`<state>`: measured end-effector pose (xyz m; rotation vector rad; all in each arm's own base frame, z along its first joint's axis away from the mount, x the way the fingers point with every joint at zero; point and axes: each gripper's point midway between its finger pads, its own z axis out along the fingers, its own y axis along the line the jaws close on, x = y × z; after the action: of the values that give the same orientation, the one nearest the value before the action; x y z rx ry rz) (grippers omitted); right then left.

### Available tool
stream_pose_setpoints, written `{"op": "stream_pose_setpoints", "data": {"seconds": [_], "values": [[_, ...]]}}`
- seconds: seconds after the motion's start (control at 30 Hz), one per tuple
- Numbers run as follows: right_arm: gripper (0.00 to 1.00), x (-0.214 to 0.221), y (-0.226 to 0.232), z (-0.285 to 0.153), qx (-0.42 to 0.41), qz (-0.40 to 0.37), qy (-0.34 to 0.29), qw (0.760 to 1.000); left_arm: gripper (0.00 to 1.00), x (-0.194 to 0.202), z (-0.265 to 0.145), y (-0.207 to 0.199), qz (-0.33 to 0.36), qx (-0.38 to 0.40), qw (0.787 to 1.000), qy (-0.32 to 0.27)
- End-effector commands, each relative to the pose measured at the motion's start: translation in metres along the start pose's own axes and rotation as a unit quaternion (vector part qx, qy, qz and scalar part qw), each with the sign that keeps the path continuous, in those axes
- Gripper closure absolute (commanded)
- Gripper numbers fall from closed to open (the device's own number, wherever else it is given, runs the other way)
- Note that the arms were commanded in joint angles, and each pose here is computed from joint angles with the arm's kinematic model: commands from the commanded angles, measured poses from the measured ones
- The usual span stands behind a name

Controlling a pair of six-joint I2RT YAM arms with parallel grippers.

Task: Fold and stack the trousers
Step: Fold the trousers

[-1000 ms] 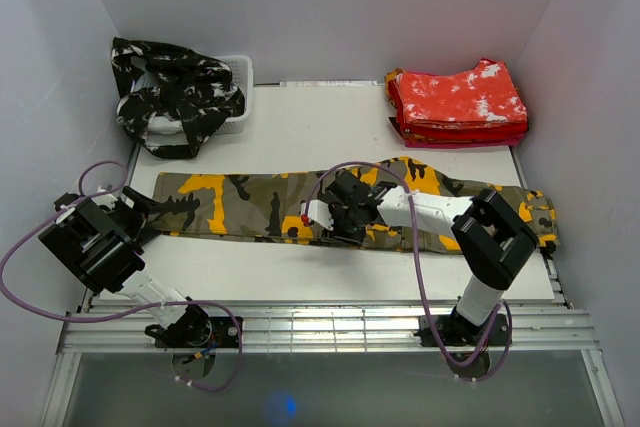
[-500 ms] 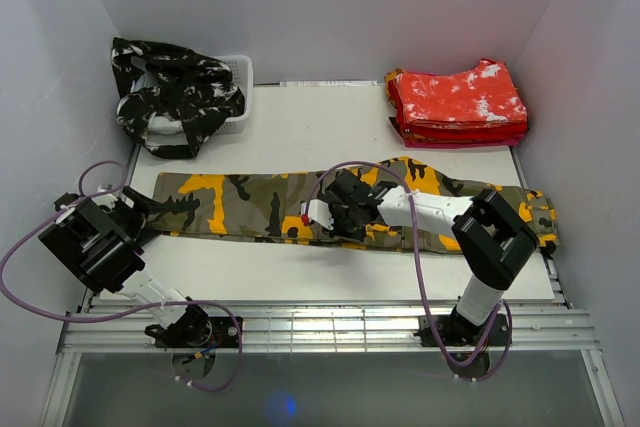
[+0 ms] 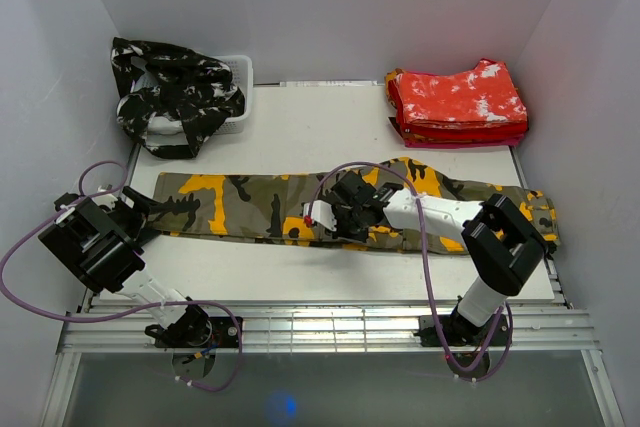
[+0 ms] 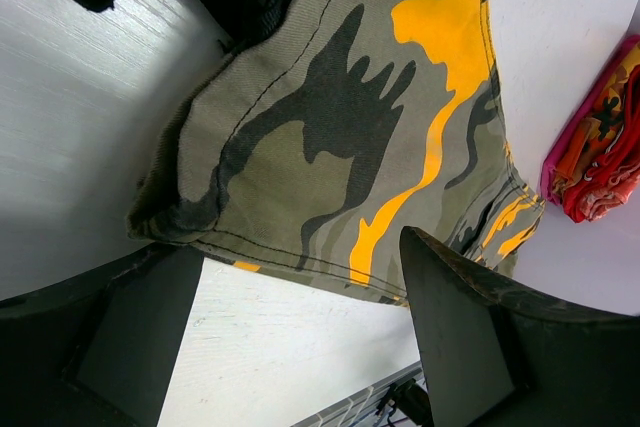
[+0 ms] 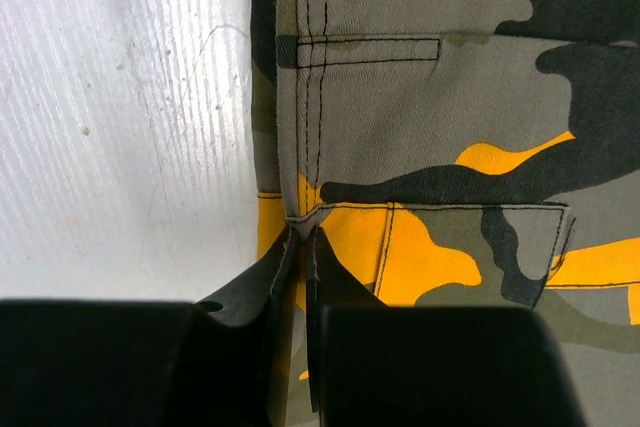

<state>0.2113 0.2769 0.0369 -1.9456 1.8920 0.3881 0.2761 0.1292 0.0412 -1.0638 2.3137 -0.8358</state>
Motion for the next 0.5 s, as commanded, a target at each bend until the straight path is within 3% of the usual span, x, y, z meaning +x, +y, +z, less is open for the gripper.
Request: {"op": "stream_pose_setpoints", "data": {"seconds": [0.0, 0.47], "values": [[0.92, 0.014, 0.016, -0.006, -0.022, 0.006, 0.018, 1.0, 0.09, 0.006, 0.004, 0.029, 0.003, -0.061, 0.998, 0.01], [0.92, 0.032, 0.026, 0.001, -0.032, 0.009, 0.033, 0.999, 0.09, 0.006, 0.003, 0.031, 0.003, -0.066, 0.998, 0.009]]}}
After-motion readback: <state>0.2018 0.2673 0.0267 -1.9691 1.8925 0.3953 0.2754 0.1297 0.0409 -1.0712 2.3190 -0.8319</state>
